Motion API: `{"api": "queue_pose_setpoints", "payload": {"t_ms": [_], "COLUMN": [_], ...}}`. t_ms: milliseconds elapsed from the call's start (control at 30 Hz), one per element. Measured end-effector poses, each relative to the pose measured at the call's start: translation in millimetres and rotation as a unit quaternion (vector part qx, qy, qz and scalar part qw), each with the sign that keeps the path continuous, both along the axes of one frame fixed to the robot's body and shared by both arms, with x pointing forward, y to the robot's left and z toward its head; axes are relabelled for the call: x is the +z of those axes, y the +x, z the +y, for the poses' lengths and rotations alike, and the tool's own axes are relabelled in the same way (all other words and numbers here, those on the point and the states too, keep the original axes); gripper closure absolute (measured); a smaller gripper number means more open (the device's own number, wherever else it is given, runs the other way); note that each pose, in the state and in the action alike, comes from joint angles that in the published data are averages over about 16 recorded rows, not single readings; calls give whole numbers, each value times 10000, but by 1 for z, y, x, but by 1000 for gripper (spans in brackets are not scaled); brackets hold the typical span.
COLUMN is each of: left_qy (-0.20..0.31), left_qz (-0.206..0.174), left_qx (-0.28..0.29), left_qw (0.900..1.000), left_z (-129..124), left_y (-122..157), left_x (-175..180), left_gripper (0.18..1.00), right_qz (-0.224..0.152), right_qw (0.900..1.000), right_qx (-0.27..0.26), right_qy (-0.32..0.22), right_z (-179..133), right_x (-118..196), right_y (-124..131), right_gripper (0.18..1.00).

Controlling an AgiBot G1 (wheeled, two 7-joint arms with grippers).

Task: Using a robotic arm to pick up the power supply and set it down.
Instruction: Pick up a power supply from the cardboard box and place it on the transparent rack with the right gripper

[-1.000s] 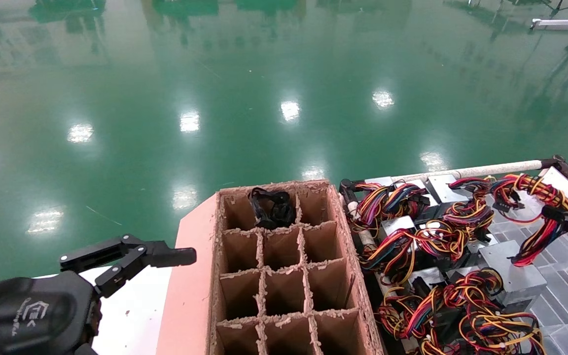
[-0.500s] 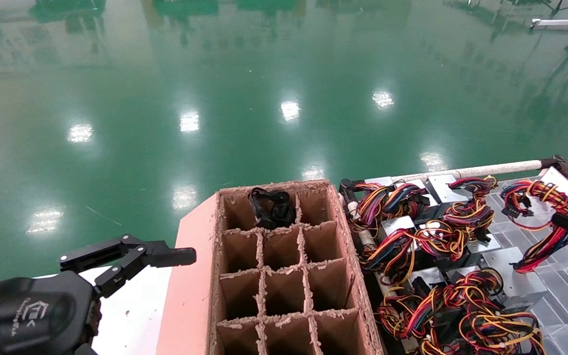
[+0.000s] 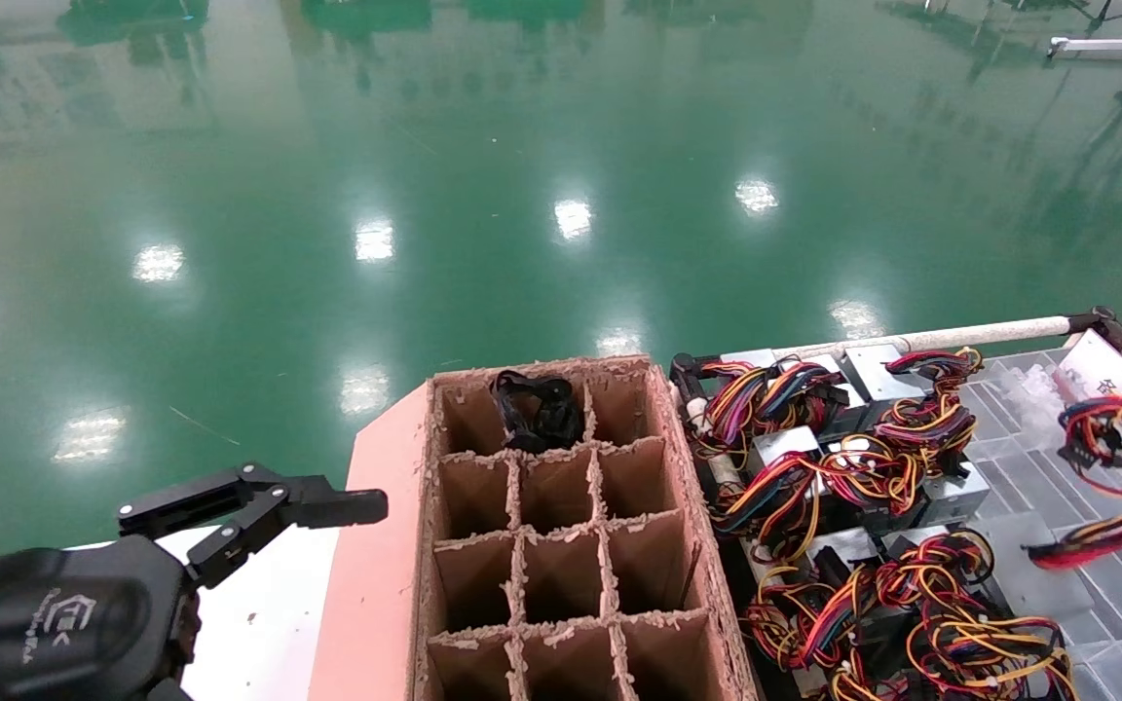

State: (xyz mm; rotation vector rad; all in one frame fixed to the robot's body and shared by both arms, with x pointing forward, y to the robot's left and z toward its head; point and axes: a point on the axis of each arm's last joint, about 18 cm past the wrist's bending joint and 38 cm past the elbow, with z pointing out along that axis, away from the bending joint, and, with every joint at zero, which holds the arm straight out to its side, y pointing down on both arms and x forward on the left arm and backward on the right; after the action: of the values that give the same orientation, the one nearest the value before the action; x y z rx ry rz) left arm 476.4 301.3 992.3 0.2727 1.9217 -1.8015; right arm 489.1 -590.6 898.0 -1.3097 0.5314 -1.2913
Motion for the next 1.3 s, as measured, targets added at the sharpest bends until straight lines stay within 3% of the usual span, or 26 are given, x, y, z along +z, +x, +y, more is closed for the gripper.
{"api": "queue_pose_setpoints", "payload": {"t_ms": [333, 900, 1300], "left_qy": [0, -2, -2], "left_qz": [0, 0, 0], "left_qx": [0, 2, 3], "left_qw": [10000, 10000, 10000], "left_z": [0, 0, 0], "left_y": [0, 0, 0], "left_x": [0, 0, 0], "left_gripper": [184, 184, 184], "right_qz": [105, 245, 243], "right_qw": [9996, 9966, 9968], "right_qx": [-267, -770, -749], "right_qy": [70, 172, 168], "right_z": [-11, -19, -19], "right_x": [-11, -15, -15], "right_y": [-5, 24, 24], "right_gripper": [970, 964, 882]}}
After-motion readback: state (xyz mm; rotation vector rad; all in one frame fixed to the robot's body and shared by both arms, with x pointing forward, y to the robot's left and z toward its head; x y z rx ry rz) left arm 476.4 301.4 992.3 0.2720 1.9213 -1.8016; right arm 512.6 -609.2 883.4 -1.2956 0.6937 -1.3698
